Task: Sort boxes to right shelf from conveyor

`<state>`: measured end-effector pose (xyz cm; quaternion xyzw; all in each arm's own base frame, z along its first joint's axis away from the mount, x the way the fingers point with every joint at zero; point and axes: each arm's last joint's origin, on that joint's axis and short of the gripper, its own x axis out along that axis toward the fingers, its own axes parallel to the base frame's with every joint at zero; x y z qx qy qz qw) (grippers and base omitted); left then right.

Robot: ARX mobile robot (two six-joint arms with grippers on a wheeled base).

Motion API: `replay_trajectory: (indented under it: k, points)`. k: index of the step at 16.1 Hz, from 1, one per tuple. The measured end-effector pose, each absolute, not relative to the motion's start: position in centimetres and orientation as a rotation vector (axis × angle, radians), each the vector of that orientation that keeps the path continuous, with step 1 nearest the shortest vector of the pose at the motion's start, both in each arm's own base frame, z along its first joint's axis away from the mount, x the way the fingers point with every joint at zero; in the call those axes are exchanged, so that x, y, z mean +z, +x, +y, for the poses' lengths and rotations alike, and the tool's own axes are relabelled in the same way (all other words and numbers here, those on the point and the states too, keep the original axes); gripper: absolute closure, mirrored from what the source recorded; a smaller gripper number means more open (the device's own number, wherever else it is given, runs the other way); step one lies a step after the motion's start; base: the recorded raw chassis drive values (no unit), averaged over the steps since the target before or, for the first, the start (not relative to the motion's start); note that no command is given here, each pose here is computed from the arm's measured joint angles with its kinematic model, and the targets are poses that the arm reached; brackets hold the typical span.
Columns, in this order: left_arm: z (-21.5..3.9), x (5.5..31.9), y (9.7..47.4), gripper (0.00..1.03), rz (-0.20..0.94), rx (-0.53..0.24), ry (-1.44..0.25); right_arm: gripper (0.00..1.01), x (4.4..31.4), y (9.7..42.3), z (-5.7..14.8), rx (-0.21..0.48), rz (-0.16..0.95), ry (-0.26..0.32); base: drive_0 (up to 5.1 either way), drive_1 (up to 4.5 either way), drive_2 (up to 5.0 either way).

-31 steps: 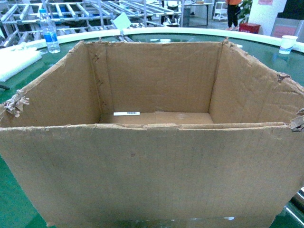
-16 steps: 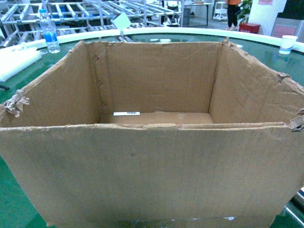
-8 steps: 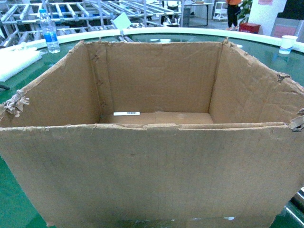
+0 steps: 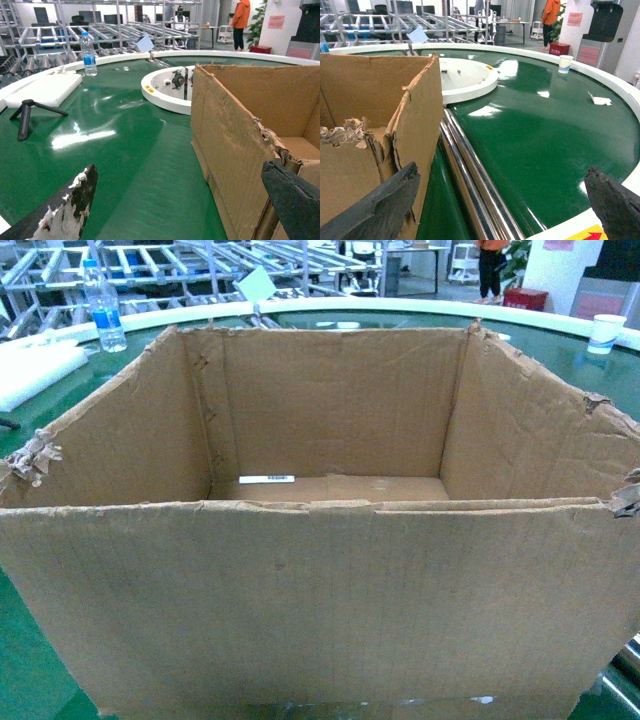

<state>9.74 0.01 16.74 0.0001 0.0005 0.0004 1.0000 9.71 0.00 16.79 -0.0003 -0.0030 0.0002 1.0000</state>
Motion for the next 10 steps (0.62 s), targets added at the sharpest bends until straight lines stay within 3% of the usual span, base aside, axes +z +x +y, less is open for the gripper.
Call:
replay_trajectory:
  k: [10]
  points:
    - [0.01, 16.74, 9.74, 0.05, 0.001, 0.001, 0.000, 0.03, 16.79, 9.71, 0.00, 0.000, -0.006, -0.001, 0.0, 0.00, 0.0]
